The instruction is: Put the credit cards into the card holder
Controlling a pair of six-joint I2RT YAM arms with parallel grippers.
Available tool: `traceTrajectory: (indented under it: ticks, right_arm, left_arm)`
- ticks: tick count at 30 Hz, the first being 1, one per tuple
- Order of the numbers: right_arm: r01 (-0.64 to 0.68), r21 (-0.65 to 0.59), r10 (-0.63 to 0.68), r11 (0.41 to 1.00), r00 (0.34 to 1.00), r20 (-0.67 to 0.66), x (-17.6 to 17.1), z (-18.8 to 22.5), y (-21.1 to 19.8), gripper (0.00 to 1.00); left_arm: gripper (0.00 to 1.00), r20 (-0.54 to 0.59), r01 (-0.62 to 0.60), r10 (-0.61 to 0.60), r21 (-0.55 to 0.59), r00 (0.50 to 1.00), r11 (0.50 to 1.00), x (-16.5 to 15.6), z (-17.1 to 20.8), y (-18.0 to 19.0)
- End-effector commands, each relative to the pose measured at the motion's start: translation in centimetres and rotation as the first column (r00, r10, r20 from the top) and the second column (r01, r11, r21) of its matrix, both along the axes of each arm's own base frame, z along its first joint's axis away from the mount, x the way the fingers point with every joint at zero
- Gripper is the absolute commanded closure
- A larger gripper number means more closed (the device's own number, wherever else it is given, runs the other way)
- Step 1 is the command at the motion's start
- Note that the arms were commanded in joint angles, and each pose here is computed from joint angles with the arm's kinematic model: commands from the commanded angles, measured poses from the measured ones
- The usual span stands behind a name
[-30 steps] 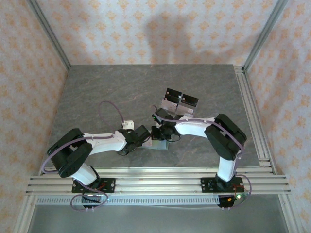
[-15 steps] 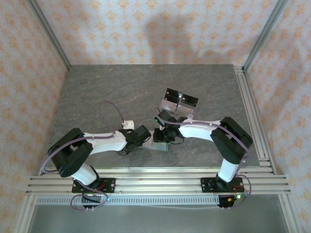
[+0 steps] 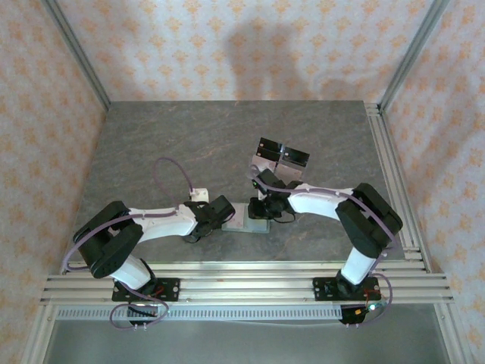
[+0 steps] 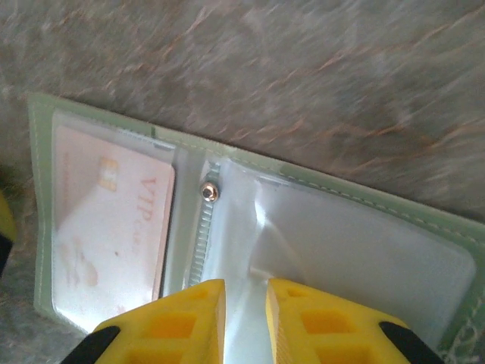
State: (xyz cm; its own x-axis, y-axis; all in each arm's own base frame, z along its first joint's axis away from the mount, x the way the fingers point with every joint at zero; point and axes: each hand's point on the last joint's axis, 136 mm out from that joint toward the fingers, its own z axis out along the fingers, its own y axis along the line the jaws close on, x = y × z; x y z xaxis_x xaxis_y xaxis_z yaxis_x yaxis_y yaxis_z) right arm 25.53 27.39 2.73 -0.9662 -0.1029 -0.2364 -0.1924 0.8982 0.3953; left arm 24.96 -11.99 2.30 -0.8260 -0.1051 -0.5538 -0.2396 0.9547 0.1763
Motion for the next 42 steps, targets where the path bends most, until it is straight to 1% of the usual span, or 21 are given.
traceTrajectory:
  ticks: [1,4,7,10,12,17,21,37,42]
  right_arm:
    - [-0.003,-0.118,0.005,0.993,1.000,0.022,1.5,-0.3,-2.8,0.78]
    - [-0.013,-0.070,0.015,0.997,0.999,0.029,1.6,1.5,-1.9,0.79]
    - [0.007,0.000,-0.007,1.000,0.999,0.039,1.4,3.1,-1.1,0.79]
    - [0.011,0.042,-0.012,0.999,0.999,0.034,1.1,3.6,-0.3,0.79]
    - [0.006,0.050,-0.008,0.999,1.000,0.026,0.8,3.3,0.2,0.75]
    - [-0.013,0.040,0.013,0.999,1.000,-0.005,0.2,1.4,1.5,0.62]
    - [-0.016,0.041,0.017,0.999,1.000,-0.013,0.1,0.5,2.2,0.57]
    - [-0.053,0.080,0.054,0.995,0.999,-0.011,-0.8,1.3,4.6,0.56]
    - [-0.053,0.055,0.051,0.997,0.998,0.040,-0.3,2.7,3.7,0.55]
  left_arm:
    - [0.00,-0.046,0.008,-0.007,0.019,0.999,1.000,-1.2,-0.2,0.3]
    - [0.00,-0.041,0.009,-0.008,0.020,0.999,1.000,-1.1,0.1,0.2]
    - [0.00,-0.033,0.014,-0.013,0.017,0.999,1.000,-0.9,0.4,0.0]
    - [0.00,-0.030,0.019,-0.019,0.022,0.999,1.000,-0.6,0.5,-0.2]
    - [0.00,-0.031,0.024,-0.023,0.028,0.999,0.999,-0.5,0.6,-0.2]
    - [0.00,-0.030,0.026,-0.025,0.034,0.999,0.999,-0.3,0.8,-0.3]
    - [0.00,-0.026,0.022,-0.022,0.032,0.999,0.999,-0.3,0.9,-0.3]
    - [0.00,-0.035,0.025,-0.023,0.045,0.999,0.999,-0.2,0.7,-0.4]
    - [0.00,-0.031,0.029,-0.027,0.048,0.999,0.998,0.0,0.9,-0.6]
